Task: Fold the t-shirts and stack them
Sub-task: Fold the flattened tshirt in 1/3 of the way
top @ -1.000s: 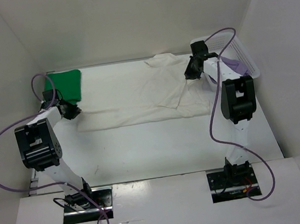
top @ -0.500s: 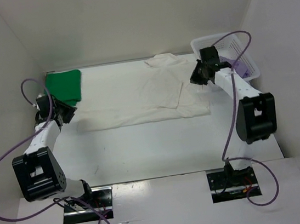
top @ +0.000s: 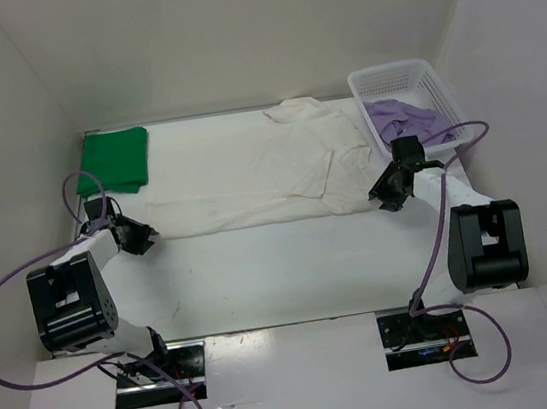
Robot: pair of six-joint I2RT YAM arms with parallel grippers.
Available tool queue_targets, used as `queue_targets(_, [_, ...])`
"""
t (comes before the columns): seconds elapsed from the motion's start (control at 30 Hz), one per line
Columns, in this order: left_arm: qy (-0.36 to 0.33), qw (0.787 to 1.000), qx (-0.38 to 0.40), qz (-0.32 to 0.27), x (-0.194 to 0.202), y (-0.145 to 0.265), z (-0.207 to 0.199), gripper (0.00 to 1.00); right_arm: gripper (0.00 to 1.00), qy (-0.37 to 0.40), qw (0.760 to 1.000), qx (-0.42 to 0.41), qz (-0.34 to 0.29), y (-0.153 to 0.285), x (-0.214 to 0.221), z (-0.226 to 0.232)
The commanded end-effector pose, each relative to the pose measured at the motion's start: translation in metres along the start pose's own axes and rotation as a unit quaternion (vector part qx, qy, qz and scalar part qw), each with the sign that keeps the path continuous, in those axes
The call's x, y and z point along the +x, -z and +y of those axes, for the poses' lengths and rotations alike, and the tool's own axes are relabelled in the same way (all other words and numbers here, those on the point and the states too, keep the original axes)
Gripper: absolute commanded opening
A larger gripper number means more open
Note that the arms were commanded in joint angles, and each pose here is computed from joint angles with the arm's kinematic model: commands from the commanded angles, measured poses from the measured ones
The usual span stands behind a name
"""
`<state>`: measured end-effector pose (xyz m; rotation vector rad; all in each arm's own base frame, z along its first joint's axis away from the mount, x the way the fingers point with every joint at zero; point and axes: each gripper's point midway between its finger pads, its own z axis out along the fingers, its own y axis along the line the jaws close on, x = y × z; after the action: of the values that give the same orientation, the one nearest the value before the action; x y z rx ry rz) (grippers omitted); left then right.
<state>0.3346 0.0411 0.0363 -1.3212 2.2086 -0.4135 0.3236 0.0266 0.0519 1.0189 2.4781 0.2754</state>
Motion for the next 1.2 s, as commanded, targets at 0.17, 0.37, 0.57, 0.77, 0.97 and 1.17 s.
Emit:
queue_targets(0.17, [0.017,1.000,0.005,0.002,-0.006,-0.022,-0.003,0.34,0.46,-0.049,0.998,0.011,-0.047,-0.030,-0.028,0.000])
queue_targets(0.37, [0.006,1.000,-0.004,-0.003,-0.010,-0.023,0.000,0.13,0.34,-0.074,0.995,0.040,-0.044,-0.050,-0.019,-0.016])
queue_targets(0.57, [-0.008,1.000,-0.027,0.003,-0.004,-0.021,0.012,0.00,0.06,-0.081,0.994,0.040,-0.060,-0.042,-0.024,-0.016])
queue_targets(0.77, [0.042,0.997,-0.052,0.042,0.008,-0.014,0.057,0.00,0.00,-0.121,0.992,0.043,-0.006,-0.024,-0.004,-0.048])
queue_targets(0.97, [0.048,0.997,-0.047,0.034,0.021,0.022,0.069,0.00,0.00,-0.144,0.989,0.030,-0.016,0.024,-0.002,-0.063])
queue_targets(1.17, [0.076,0.995,-0.011,0.063,0.039,0.052,0.055,0.07,0.01,-0.167,0.983,0.036,0.061,0.045,0.034,-0.066])
